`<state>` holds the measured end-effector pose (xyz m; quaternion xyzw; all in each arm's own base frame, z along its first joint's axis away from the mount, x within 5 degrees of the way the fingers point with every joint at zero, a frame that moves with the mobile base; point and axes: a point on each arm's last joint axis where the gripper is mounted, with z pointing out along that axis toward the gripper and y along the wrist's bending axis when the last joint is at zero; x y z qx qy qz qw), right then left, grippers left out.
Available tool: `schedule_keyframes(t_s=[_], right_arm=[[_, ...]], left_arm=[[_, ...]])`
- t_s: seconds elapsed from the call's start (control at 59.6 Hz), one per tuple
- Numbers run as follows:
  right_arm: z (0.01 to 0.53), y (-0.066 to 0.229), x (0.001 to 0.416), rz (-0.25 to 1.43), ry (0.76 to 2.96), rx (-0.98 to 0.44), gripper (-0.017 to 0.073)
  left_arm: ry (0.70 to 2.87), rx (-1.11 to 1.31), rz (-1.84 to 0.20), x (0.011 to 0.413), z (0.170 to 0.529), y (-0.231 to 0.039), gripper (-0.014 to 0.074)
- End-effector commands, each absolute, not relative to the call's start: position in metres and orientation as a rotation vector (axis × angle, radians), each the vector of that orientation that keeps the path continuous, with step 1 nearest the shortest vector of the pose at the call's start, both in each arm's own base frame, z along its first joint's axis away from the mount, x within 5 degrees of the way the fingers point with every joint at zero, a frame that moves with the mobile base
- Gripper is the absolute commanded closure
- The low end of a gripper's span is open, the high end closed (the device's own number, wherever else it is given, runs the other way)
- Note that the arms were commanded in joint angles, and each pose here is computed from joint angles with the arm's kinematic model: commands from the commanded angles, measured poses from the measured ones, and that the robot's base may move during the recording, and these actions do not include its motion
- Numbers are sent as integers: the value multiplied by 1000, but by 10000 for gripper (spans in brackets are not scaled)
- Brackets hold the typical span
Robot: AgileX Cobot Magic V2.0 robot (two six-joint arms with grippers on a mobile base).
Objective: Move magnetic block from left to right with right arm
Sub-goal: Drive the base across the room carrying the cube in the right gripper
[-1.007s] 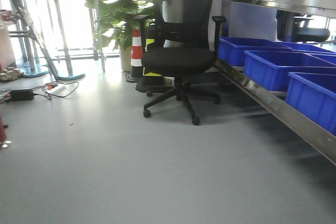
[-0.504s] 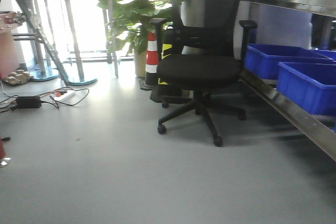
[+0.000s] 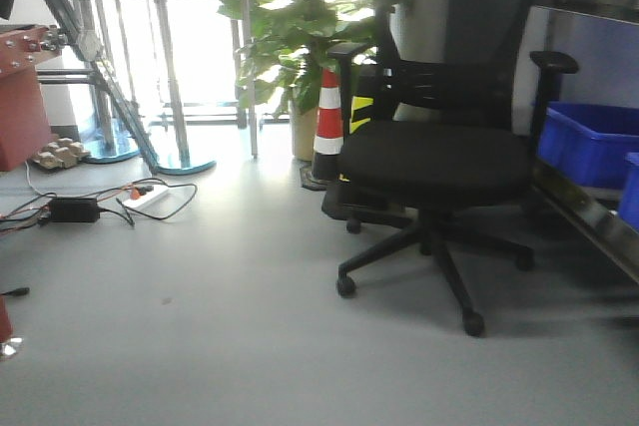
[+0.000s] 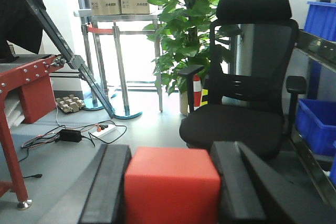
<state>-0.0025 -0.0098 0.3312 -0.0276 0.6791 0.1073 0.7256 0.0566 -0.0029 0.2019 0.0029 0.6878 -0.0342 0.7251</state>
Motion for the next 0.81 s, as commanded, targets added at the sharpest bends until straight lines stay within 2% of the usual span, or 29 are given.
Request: schedule_keyframes(t_s=[0.0, 0.789], right_arm=[[347, -11, -9, 236, 1375, -69, 410], [347, -11, -9, 236, 1375, -69, 410]], left_arm=[[1424, 3, -82, 55, 207, -3, 710], [1424, 3, -82, 55, 207, -3, 710]])
